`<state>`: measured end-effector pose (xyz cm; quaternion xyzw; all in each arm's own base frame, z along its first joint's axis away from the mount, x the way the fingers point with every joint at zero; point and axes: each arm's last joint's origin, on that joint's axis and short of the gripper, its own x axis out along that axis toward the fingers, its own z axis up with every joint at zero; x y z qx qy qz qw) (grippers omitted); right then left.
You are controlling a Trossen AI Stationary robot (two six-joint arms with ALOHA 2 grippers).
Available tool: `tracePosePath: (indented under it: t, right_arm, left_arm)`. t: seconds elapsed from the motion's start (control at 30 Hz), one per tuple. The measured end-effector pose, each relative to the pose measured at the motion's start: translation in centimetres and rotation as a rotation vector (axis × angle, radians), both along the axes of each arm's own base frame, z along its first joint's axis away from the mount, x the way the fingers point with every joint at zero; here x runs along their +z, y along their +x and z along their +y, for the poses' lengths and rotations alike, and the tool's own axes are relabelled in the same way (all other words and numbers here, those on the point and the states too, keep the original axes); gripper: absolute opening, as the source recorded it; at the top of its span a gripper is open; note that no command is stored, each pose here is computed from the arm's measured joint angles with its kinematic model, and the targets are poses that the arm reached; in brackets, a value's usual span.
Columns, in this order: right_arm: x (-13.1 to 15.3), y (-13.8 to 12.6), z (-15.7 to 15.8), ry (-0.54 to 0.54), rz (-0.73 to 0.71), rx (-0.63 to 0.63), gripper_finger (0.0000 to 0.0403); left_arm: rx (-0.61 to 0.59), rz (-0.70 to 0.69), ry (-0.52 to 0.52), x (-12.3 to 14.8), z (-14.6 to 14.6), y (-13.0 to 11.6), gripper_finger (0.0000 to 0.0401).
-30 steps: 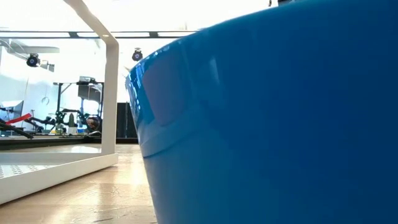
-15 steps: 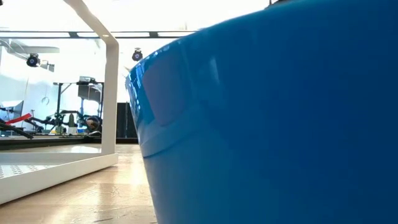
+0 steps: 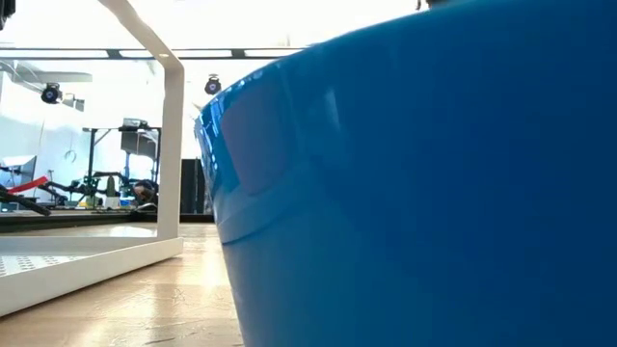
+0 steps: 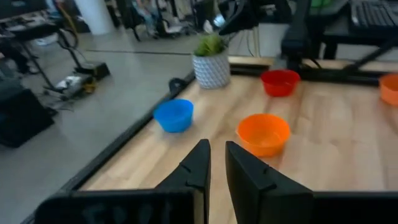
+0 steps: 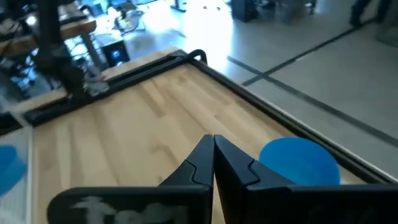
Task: Pick & Place Mini bowls
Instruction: Stack the top blue bowl on top of the blue bowl on the shelf
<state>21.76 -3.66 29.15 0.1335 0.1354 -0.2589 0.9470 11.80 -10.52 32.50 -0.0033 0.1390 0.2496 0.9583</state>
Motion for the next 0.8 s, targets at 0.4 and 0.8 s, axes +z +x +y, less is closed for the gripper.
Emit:
tracePosePath:
  t: [0.4,0.8]
  right_arm:
    - [0.2,3.9,-5.6,0.074,0.292,-0.195,0.0008]
    - [0.5,9.2,-9.4,0.032,0.515,-0.183,0.0008]
  left_arm:
    - [0.093,-0.043,0.227,-0.4,0.5,0.4,0.0043]
    - [0.250,-0.050,0.248,-0.9,2.5,1.4,0.0043]
